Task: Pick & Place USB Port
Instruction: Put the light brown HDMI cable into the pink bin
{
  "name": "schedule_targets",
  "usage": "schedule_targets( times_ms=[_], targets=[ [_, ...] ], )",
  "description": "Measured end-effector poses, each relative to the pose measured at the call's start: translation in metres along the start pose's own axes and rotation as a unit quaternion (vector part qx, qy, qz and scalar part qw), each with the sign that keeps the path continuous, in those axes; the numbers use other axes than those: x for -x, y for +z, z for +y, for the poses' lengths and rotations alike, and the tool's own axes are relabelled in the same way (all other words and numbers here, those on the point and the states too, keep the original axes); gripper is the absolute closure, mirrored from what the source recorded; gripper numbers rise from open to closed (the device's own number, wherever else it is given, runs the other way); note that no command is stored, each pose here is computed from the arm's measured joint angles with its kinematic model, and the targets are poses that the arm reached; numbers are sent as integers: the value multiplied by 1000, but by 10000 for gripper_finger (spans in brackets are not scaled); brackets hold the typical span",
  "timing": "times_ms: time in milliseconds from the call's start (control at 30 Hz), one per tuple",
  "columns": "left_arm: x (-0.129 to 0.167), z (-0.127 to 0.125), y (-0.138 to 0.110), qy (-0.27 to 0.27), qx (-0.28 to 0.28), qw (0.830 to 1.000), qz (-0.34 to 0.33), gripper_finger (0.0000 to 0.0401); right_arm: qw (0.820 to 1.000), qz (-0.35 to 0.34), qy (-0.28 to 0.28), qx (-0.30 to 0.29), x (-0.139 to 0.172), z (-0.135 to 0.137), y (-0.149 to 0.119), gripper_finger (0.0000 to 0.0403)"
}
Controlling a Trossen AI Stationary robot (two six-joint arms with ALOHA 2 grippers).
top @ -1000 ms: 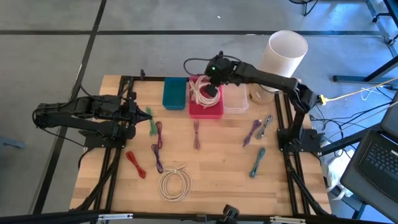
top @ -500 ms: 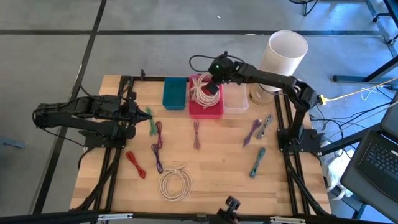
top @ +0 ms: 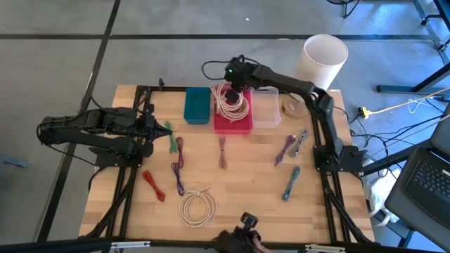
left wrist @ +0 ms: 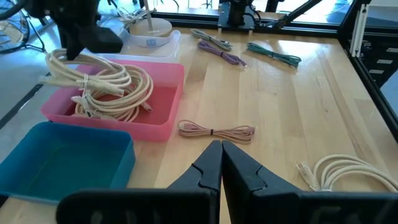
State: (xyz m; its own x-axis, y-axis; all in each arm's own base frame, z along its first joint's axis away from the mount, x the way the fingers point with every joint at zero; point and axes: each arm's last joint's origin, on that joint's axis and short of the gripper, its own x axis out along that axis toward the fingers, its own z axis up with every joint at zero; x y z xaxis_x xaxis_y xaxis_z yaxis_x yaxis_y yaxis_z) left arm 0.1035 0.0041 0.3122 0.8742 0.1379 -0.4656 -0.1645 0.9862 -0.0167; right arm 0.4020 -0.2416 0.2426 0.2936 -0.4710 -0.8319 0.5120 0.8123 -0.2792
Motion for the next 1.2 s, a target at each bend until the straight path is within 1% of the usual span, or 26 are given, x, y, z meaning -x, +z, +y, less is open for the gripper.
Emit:
schedule_targets(
  times_ms=[67,200,367,467,533,600,733,800,867,933,1033,1100,1200],
  targets=[
    [0,0,0,0,0,1000,0,397,1000,25,6,4,-6,2,3,371],
    [0,0,0,0,0,1000,0,397,997,77,14,20,-28,8,0,371],
    [0,0,0,0,0,1000,0,397,993,117,20,25,-46,10,-7,371],
    [0,0,0,0,0,1000,0,397,992,122,25,19,-52,12,-9,369],
    [0,0,0,0,0,1000,0,397,993,115,24,16,-53,13,-8,342],
    [0,0,0,0,0,1000,0,397,994,106,23,12,-53,12,-6,301],
    [0,0,0,0,0,1000,0,397,996,87,20,0,-37,9,3,226],
    [0,0,0,0,0,1000,0,397,996,89,17,-6,-26,6,7,199],
    [0,0,0,0,0,1000,0,397,996,85,8,-10,-14,6,13,181],
    [0,0,0,0,0,1000,0,397,997,79,0,-8,1,7,20,171],
    [0,0,0,0,0,1000,0,397,997,78,-4,-1,24,13,25,168],
    [0,0,0,0,0,1000,0,397,996,88,6,8,42,20,19,171],
    [0,0,0,0,0,1000,0,397,994,106,31,21,76,40,9,179]
  ],
)
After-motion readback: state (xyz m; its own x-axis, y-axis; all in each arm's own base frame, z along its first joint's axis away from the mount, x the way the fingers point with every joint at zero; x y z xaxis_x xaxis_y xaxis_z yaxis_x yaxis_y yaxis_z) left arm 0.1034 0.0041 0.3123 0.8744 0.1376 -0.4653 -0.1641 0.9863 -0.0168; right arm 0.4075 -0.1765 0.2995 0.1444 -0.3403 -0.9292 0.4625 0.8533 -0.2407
